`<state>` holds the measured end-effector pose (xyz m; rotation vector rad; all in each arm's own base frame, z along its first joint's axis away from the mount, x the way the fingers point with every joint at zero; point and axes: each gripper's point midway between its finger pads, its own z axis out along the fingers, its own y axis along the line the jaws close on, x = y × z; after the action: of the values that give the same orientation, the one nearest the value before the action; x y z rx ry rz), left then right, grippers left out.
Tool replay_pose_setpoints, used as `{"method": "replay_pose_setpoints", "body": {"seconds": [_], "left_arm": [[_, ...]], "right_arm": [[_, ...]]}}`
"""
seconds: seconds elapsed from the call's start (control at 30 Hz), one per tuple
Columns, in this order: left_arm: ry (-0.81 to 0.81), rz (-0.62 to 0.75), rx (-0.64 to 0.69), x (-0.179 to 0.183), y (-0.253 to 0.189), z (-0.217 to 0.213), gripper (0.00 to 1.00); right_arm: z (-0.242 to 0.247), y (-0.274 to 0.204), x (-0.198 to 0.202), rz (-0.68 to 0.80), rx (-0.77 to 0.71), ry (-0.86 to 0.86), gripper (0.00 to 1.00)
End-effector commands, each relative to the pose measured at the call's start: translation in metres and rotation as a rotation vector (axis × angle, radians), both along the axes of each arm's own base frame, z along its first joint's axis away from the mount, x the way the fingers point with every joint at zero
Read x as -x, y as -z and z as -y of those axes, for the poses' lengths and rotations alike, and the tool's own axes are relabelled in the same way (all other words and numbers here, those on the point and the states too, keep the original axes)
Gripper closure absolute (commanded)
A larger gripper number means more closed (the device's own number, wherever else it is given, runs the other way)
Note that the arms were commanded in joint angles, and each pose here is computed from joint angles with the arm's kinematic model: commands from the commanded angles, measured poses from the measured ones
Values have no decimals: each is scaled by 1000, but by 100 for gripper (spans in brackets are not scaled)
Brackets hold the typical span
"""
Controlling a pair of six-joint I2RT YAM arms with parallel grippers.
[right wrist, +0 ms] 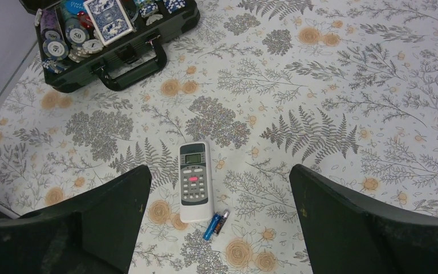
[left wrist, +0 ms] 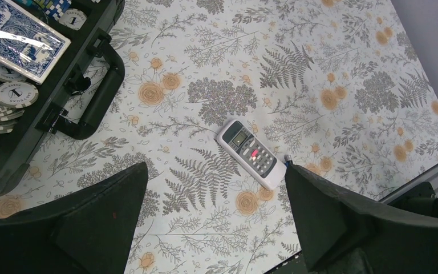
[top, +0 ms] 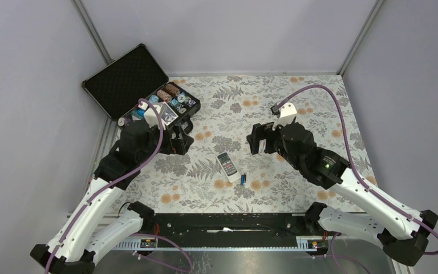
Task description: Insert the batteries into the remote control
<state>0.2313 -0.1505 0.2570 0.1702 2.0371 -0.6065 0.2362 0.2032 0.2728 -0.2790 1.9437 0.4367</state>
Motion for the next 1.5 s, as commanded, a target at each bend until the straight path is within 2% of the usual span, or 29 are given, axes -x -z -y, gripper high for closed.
{"method": "replay_pose_setpoints", "body": {"seconds": [0.0, 0.37, 0.6, 1.07, 1.47], "left_arm": [[16, 67, 12, -3, -13, 1, 1], [28, 54, 38, 0, -12, -1, 1], [-40, 60, 55, -2, -14, -13, 1], [-52, 26, 50, -5, -6, -16, 1], [-29, 13, 67, -3, -5, -13, 1]], "right_arm": [[-8, -7, 1, 21, -26, -39, 0], [-26, 24, 9, -51, 39, -153, 0], [-42, 60, 14, -157, 83, -220, 2], [-67, 139, 16, -361, 158, -258, 6], [-86, 183, 10, -452, 224, -263, 13]]}}
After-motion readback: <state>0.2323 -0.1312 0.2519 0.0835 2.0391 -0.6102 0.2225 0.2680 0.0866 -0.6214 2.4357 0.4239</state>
